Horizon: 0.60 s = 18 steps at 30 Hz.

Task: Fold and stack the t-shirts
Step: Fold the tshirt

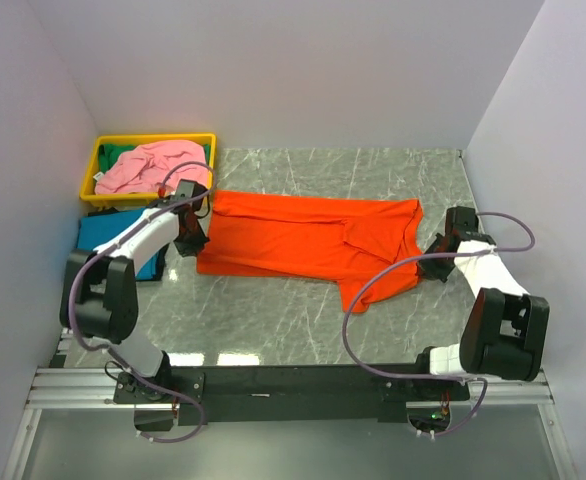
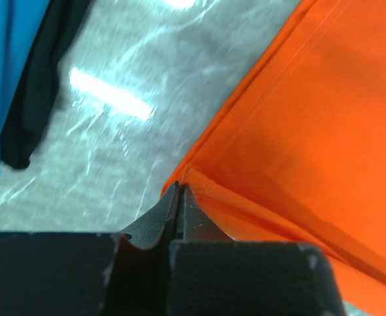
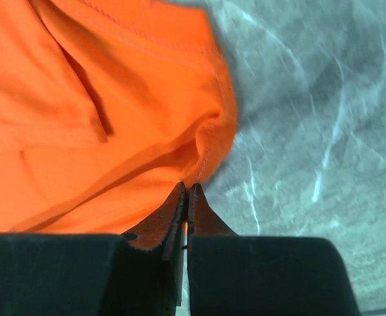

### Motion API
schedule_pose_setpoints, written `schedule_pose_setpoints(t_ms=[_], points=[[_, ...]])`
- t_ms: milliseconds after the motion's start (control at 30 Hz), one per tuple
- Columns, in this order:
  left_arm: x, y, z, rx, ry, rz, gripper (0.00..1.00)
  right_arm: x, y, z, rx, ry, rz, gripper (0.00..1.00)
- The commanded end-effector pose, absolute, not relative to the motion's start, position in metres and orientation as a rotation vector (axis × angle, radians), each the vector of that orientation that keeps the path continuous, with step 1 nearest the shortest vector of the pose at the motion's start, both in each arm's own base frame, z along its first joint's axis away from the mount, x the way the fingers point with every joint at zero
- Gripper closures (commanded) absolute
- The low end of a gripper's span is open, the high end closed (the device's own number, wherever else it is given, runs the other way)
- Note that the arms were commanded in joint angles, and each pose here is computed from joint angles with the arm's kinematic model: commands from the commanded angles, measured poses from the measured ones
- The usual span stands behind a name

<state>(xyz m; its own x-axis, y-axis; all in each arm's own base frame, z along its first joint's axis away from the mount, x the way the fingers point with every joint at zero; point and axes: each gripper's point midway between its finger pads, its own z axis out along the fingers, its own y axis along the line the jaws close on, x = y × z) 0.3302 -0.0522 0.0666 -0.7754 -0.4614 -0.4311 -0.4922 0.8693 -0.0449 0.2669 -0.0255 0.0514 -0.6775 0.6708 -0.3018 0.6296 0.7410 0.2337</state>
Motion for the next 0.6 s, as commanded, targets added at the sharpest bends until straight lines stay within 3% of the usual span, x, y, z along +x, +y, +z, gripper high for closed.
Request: schedule_pose_setpoints(t_ms=[0, 567], points=[[0.361, -0.049, 0.077, -0.69, 2.545, 0.106, 0.99, 0.295, -0.036, 0.068, 0.998, 2.498, 0.151, 1.0], [0.407, -0.046, 0.067, -0.666, 2.479, 0.161, 0.99, 0.341, -0.043, 0.058, 0.997, 2.505, 0.165, 0.99]])
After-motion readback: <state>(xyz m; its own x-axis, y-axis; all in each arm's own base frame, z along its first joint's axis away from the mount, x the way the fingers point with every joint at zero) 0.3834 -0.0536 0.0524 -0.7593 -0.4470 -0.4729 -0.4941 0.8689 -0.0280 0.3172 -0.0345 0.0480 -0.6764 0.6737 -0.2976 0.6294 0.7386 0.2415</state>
